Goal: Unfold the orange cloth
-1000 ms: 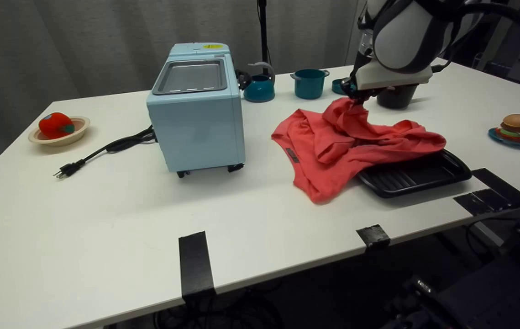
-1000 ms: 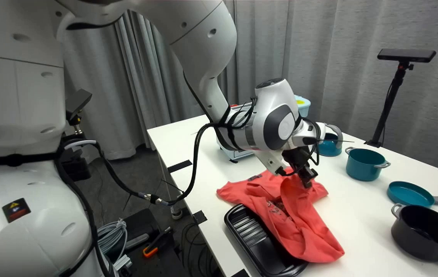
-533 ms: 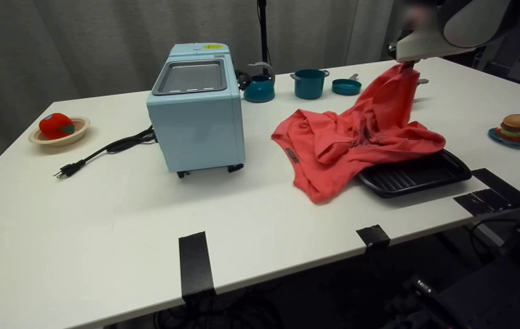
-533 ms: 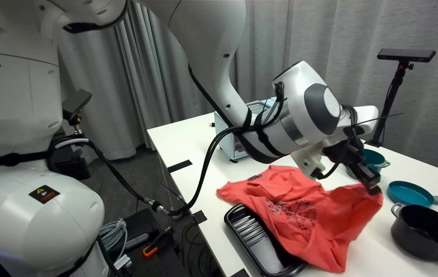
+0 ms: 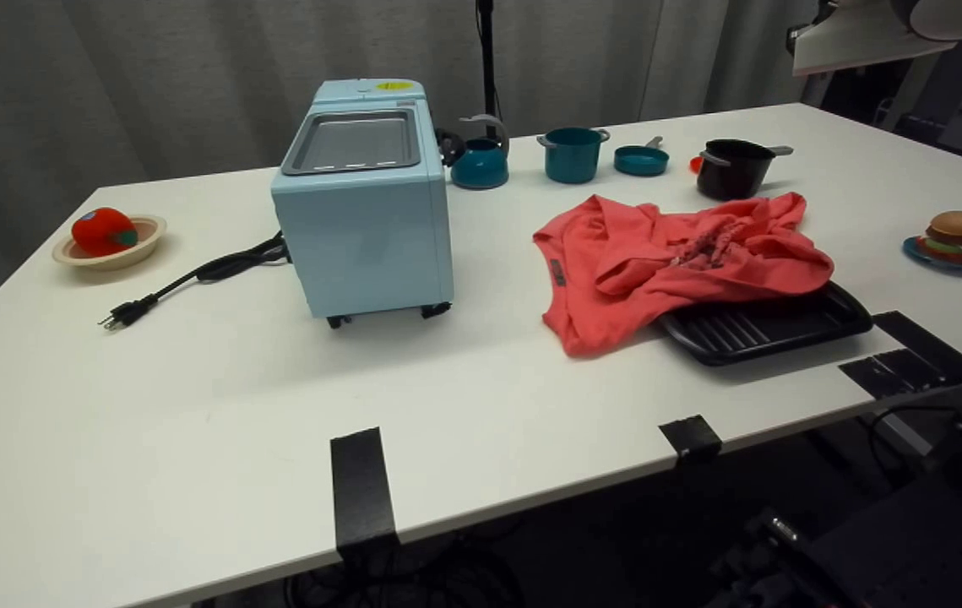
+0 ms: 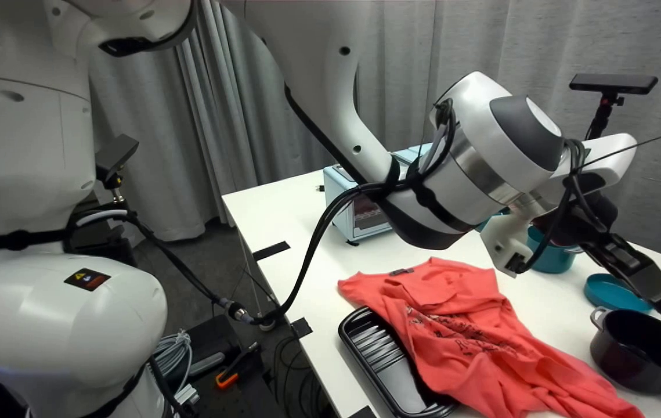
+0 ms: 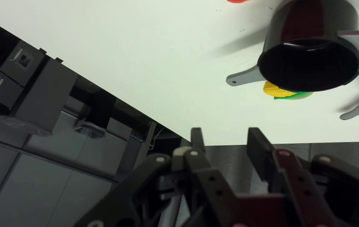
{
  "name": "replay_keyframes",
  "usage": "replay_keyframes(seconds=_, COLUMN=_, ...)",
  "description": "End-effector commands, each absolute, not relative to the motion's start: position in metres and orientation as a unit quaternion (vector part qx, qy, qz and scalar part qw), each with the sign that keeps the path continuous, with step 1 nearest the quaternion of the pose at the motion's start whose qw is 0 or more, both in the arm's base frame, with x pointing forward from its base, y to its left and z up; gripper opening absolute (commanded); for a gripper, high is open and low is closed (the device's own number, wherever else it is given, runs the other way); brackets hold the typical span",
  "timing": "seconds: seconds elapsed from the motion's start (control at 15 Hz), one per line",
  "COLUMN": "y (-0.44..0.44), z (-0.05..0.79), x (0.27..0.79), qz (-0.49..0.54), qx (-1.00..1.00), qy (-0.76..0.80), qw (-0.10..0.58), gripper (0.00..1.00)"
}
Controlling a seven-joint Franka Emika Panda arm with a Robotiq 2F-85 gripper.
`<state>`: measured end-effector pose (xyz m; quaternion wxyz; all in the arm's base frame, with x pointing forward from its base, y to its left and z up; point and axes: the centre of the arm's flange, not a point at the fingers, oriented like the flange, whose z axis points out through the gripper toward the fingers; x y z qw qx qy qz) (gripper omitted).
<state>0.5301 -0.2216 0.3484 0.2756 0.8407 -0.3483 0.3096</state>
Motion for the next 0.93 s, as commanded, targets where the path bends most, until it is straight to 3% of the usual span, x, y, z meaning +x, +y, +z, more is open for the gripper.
replay_keyframes(seconds=0.0, y=-0.211, z=0.358, x=0.524, qz=0.312, qx=0.839, qy=-0.348, qw=0.278, gripper=0.73)
replay_keyframes(seconds=0.27, y=-0.182, z=0.376, x=0.511, qz=0.313, qx=0.865, qy=-0.327, qw=0.218, gripper=1.0)
replay_keyframes(seconds=0.87, y=-0.089, z=0.427, x=0.471, qz=0.299, qx=0.932, qy=-0.19, qw=0.08, gripper=1.0)
